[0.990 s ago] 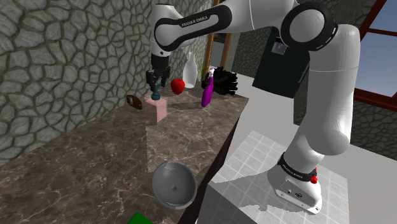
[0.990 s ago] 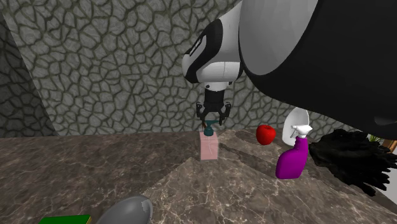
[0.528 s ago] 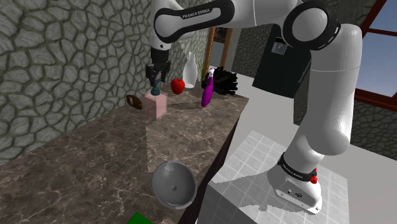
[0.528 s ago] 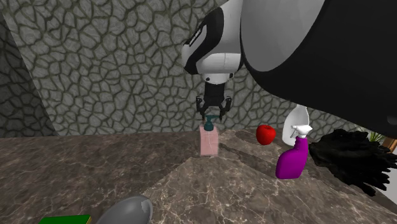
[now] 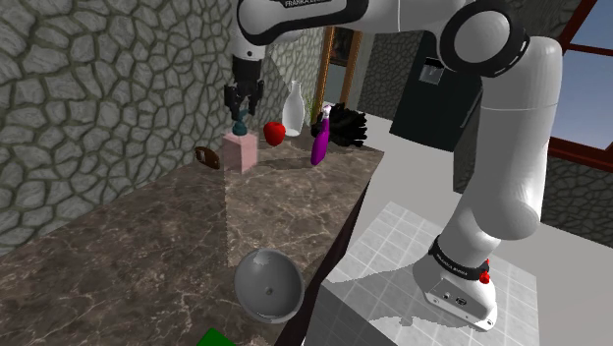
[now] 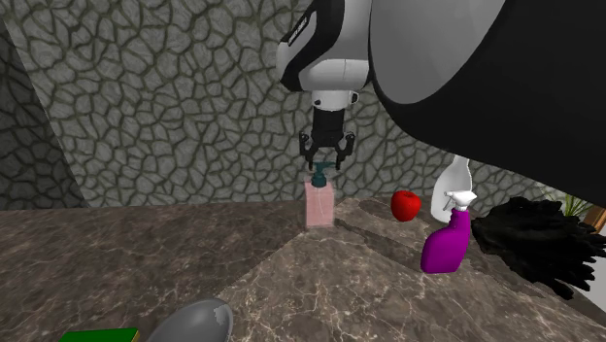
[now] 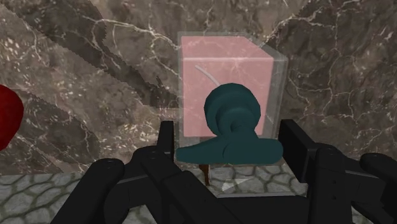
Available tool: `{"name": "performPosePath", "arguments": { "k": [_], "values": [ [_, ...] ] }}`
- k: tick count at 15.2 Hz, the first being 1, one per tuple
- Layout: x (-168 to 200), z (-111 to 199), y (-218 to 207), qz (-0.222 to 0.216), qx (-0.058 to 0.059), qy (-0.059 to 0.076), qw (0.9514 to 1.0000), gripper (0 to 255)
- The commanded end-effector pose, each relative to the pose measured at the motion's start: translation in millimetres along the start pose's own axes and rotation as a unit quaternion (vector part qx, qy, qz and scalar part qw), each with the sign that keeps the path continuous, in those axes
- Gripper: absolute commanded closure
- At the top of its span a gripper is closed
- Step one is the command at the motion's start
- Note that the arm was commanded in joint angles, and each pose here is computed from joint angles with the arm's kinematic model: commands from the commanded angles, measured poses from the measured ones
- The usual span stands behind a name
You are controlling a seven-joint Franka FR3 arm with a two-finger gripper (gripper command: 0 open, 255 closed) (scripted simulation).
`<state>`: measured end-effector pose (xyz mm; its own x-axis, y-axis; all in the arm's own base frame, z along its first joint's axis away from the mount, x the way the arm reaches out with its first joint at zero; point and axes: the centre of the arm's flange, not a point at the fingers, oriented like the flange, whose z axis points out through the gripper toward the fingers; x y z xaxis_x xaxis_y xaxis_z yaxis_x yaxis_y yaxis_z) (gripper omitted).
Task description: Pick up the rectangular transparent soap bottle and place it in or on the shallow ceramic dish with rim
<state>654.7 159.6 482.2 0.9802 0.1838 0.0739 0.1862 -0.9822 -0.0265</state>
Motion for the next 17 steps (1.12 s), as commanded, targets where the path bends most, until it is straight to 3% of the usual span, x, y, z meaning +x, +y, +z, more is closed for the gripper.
{"name": "performPosePath", "arguments": {
  "k": [1,9,17],
  "values": [
    [1,-11,0,0.000,0.000,0.000,1.0000,255],
    [4,-53,-1,0.000,0.000,0.000,1.0000,255],
    [-72,-79,-71,0.000,0.000,0.000,1.0000,255]
  ]
}}
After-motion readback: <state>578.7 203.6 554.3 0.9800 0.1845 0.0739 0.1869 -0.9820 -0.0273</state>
